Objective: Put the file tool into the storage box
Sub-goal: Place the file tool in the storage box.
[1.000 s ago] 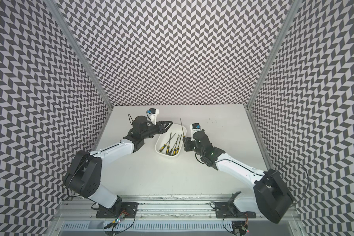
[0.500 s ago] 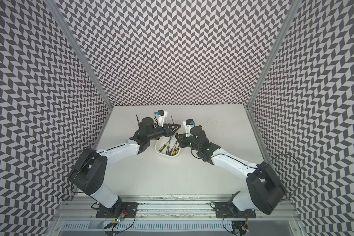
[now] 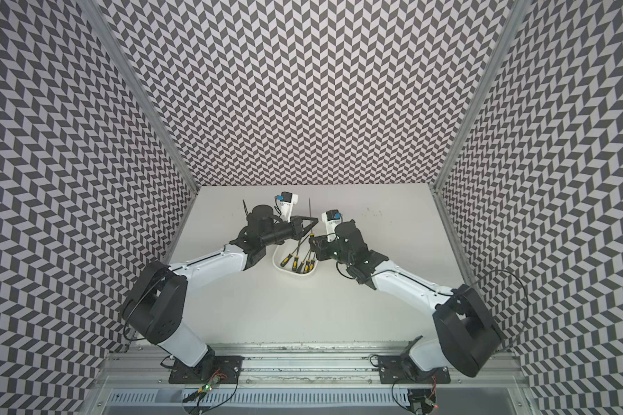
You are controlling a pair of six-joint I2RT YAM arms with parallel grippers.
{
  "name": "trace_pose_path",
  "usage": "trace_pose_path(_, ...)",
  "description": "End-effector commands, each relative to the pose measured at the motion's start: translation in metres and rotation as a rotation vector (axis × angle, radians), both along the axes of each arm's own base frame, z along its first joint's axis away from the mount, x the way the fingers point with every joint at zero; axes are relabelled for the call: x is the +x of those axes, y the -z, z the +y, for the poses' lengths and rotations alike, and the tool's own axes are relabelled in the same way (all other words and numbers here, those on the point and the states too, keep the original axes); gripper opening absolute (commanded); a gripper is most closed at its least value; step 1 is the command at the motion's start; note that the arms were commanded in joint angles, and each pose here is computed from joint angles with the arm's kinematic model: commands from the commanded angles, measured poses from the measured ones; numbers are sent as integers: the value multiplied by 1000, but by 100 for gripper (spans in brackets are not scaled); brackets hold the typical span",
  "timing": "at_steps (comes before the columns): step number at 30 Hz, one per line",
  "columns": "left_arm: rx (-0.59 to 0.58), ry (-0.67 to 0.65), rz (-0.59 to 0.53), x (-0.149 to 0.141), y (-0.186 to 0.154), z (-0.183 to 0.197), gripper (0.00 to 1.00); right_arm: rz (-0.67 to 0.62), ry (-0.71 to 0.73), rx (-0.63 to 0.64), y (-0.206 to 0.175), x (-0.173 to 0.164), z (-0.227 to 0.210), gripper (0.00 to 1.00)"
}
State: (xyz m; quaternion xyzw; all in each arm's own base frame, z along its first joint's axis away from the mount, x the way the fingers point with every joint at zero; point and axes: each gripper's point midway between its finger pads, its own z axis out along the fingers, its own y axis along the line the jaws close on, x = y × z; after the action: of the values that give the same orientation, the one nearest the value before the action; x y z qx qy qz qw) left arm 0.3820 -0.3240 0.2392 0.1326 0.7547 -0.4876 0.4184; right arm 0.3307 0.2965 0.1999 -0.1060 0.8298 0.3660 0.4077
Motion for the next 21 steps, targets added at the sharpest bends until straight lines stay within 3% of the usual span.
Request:
trace_pose_path(1, 47, -36, -47, 6, -6, 3, 0, -78, 10, 65, -36, 5, 2, 11)
trace_pose_path(3, 64, -43, -44, 6, -5, 4, 0, -86, 10, 65, -38, 4, 1, 17)
trace_pose_path(6, 140, -95, -38, 13, -1, 13, 0, -85, 36, 55, -40, 5, -5, 40)
trace_pose_path(8, 220, -157, -38, 21, 4, 26, 0, -84, 69, 37, -39, 5, -12, 48)
trace_pose_path(14, 444, -314, -9, 43, 24, 72, 0, -93, 166, 7, -37, -2, -39, 49)
trace_pose_path(21, 601, -326, 105, 45, 76, 81, 0, -107, 174, 10, -41, -10, -48, 49)
